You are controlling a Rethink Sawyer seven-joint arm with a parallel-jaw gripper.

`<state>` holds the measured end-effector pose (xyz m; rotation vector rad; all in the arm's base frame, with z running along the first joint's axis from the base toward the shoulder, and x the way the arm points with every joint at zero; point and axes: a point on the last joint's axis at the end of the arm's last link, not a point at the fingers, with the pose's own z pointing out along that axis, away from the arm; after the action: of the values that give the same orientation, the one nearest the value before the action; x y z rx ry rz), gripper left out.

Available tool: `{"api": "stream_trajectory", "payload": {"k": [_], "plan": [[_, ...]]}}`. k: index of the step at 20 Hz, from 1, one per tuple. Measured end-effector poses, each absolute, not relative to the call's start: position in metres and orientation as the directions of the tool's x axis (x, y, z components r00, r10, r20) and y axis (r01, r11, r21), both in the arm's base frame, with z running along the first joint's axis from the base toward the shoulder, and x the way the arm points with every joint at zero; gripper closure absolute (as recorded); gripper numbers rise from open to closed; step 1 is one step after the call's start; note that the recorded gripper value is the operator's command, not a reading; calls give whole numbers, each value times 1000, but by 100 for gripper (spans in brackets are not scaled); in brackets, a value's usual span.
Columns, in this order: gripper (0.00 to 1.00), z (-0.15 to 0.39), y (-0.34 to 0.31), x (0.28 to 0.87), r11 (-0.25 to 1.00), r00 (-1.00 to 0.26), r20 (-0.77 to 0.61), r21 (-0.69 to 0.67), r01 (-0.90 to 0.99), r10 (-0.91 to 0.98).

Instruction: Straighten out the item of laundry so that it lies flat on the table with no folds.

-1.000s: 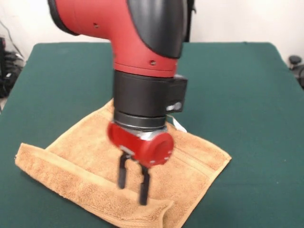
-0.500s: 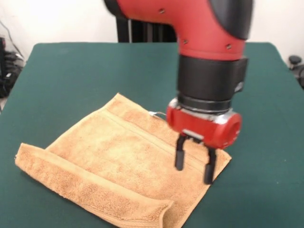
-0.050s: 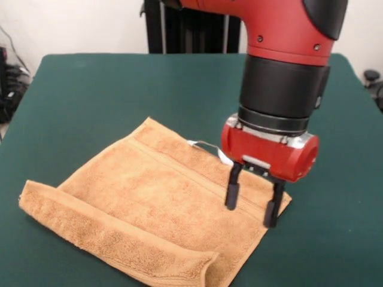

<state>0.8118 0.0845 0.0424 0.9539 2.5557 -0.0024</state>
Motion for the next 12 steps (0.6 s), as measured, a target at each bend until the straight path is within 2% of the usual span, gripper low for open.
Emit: {"api": "stream_trajectory", "payload": {"k": [12], "plan": [[0, 4, 46, 812, 795, -710, -450, -2, 606, 541]]}}
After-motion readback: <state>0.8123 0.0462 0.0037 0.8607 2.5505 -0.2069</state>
